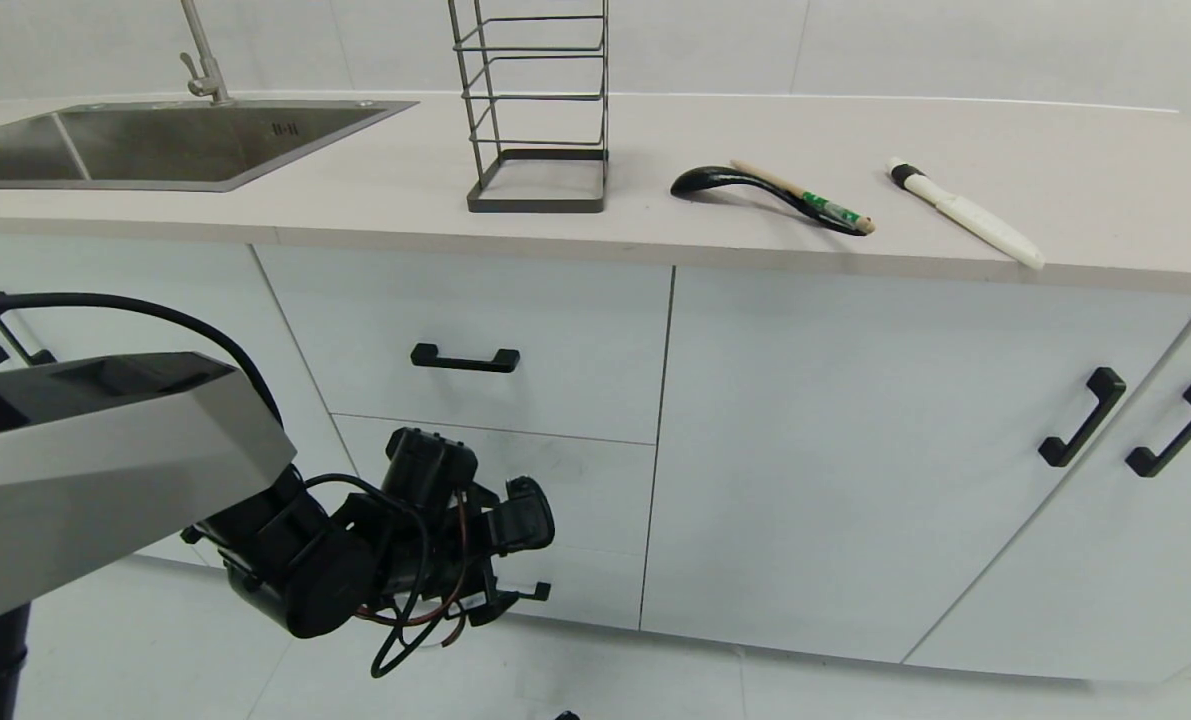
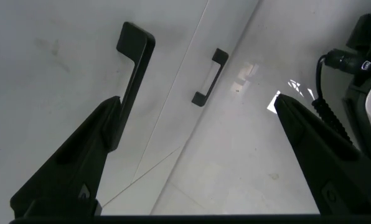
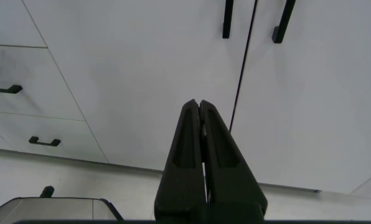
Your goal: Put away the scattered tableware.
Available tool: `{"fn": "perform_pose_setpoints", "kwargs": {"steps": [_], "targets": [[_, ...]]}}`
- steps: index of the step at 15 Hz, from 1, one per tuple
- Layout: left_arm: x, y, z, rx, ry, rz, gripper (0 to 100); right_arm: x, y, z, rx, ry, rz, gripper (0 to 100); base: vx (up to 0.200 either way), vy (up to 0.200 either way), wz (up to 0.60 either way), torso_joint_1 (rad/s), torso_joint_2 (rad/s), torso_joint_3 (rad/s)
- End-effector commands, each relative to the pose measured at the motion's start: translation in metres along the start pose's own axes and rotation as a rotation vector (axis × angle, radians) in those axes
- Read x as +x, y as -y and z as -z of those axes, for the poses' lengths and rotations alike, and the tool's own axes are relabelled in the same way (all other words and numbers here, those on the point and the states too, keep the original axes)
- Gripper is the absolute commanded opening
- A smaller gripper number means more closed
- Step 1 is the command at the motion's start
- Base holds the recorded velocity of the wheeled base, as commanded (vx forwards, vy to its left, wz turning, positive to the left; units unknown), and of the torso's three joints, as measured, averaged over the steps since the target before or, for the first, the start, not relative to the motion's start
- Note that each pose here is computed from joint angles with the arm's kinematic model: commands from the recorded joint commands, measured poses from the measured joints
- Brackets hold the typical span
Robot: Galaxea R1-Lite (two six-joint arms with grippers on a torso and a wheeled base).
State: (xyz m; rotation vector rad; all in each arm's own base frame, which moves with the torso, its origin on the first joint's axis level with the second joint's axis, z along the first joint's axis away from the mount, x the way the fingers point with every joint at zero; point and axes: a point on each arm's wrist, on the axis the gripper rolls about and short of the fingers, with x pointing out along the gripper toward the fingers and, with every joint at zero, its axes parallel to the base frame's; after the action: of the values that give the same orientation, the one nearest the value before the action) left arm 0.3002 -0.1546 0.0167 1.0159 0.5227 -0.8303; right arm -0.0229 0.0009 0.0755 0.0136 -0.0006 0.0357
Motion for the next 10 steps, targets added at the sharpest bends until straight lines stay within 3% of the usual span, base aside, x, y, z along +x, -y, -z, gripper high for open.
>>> {"fn": "perform_pose_setpoints", "kwargs": {"steps": [1,4,7,10], "targets": [[0.001,0.0,0.0,0.0,-0.001,0.002,100,0.0,0.0,0.0,0.0,-0.001,-0.001,0,0.0,0.0,0.0,0.0,0.0,0.0],[0.008,-0.001,0.0,0.011,-0.002,0.0,100,0.0,0.0,0.0,0.0,-0.001,0.0,0,0.0,0.0,0.0,0.0,0.0,0.0],[0.017,-0.008,0.001,0.073,0.01,-0.024,100,0.0,0.0,0.0,0.0,-0.001,-0.001,0,0.0,0.0,0.0,0.0,0.0,0.0],[0.023,-0.005,0.005,0.073,0.003,-0.016,100,0.0,0.0,0.0,0.0,-0.001,-0.001,0,0.0,0.0,0.0,0.0,0.0,0.0]]}}
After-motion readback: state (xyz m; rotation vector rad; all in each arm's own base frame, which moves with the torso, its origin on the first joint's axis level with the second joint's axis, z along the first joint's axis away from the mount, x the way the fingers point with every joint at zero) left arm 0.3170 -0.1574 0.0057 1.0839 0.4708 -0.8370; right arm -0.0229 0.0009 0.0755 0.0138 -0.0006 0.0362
